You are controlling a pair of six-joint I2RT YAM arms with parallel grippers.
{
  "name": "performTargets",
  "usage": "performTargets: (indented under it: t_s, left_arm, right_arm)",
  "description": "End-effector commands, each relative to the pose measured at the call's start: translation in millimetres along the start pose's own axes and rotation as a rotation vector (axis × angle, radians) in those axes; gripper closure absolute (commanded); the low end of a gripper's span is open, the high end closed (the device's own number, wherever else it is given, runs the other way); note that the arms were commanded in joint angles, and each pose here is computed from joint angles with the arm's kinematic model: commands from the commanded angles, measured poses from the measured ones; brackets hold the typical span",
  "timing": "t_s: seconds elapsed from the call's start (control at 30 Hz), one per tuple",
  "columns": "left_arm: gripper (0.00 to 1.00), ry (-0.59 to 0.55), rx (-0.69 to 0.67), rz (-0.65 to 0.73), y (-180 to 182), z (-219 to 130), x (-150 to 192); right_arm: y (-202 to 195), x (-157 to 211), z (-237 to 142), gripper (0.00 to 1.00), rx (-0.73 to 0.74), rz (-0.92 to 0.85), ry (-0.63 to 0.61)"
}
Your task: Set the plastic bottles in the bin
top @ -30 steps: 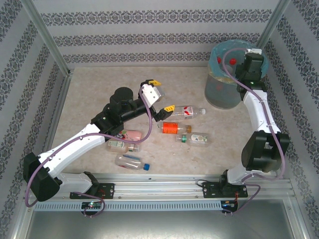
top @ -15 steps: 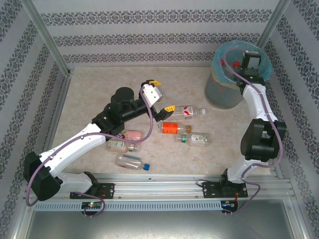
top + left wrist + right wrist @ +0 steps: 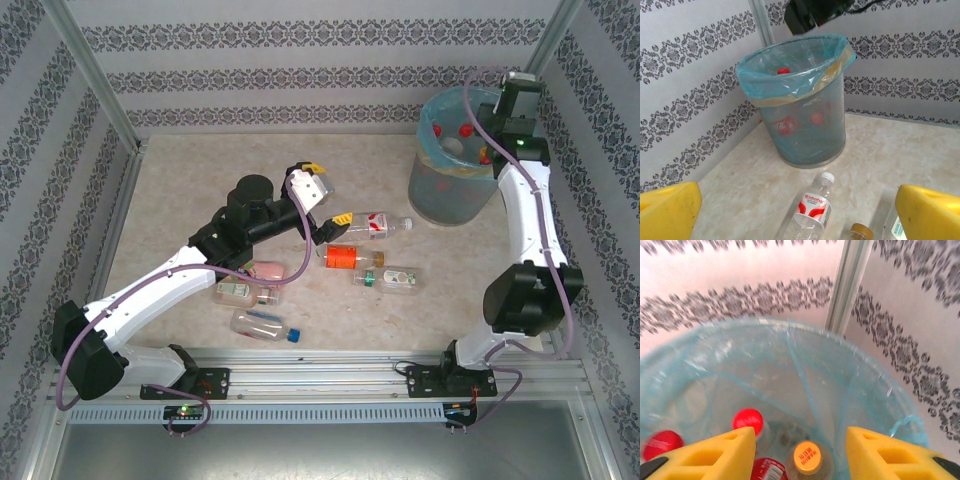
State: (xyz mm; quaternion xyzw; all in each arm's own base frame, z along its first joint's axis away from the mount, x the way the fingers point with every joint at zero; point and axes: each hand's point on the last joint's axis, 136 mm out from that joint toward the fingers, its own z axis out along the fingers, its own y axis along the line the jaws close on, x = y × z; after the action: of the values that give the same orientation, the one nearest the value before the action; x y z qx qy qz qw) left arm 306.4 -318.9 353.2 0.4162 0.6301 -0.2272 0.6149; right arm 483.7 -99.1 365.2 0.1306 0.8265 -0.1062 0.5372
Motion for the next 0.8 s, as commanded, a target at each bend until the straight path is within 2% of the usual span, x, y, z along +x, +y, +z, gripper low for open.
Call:
performTargets:
  t_s: [0.0,0.17,0.37,0.53,0.67,0.77]
  left_arm:
    - [0.00,-0.008,-0.029,0.003,9,-10,-17]
    - [0.03,0.139,0.003,0.060,2,-22,7]
    - [0.12,0.388,0.131,0.100,-22,-35,70]
    - [0.14,0.588,0.393,0.135,-72,-72,124]
    - [0.18,0.711,0.436,0.258,-81,-103,164]
    - [0.22,0.832,0.469,0.283,-83,-126,189]
  right_arm:
    - [8,-32,-38,0.49,-0.044,0.020,-0.073]
    - [24,-53,-87,0.50,-0.108,0.011,-0.156]
    - [48,-53,-160,0.52,-0.225,0.007,-0.258]
    - [75,-25,-205,0.54,-0.355,-0.019,-0.304]
    - [94,6,-219,0.55,-0.425,-0.055,-0.285]
    - [109,27,-221,0.55,-0.463,-0.088,-0.256]
